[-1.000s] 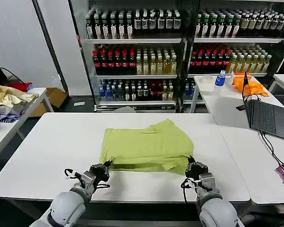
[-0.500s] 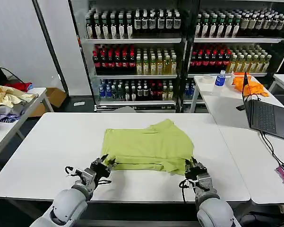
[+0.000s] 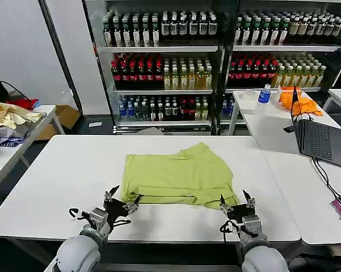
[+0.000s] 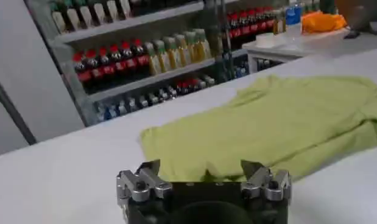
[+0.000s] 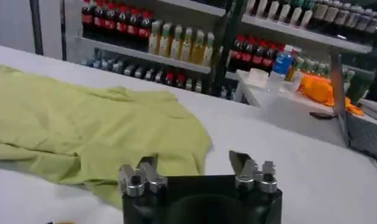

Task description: Fold and organize the clothes.

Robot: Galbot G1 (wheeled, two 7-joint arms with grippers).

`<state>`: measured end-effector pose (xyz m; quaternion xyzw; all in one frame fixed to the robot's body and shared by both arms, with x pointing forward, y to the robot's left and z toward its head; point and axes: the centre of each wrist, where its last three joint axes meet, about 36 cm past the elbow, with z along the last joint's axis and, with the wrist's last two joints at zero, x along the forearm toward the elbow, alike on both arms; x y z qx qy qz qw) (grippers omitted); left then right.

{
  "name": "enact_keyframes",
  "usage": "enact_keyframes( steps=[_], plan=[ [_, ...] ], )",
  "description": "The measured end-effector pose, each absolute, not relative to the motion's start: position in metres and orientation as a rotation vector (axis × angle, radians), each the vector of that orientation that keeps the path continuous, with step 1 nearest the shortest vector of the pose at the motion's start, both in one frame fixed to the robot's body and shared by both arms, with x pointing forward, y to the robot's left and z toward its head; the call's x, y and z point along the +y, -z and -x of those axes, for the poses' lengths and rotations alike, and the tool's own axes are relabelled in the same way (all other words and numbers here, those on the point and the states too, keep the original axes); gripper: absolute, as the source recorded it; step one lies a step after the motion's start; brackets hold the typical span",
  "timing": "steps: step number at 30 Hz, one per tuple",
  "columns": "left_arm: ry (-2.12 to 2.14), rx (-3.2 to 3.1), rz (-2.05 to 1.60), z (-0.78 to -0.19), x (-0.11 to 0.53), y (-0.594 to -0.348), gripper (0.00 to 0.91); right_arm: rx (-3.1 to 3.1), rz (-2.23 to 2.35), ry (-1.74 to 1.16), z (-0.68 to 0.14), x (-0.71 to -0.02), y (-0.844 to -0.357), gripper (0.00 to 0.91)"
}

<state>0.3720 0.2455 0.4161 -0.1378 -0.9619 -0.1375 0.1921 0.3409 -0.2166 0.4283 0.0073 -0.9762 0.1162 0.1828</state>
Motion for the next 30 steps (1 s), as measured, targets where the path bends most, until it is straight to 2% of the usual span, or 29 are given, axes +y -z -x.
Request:
enact_keyframes(
  steps=[16,23,30],
  plan=[
    [0.459,-2.644,0.272,-0.403,0.261,-0.398,0.907,-2.748,-0.014,-0.321,-0.331,-0.216,-0.425,0.907],
    [0.473,-2.648,0.209,-0.425,0.269,-0.400,0.907,-2.748,-0.008,-0.319,-0.330,-0.215,-0.425,0.907],
    [0.486,-2.676,0.144,-0.442,0.280,-0.412,0.907,-2.750,0.002,-0.316,-0.327,-0.217,-0.427,0.907]
  ],
)
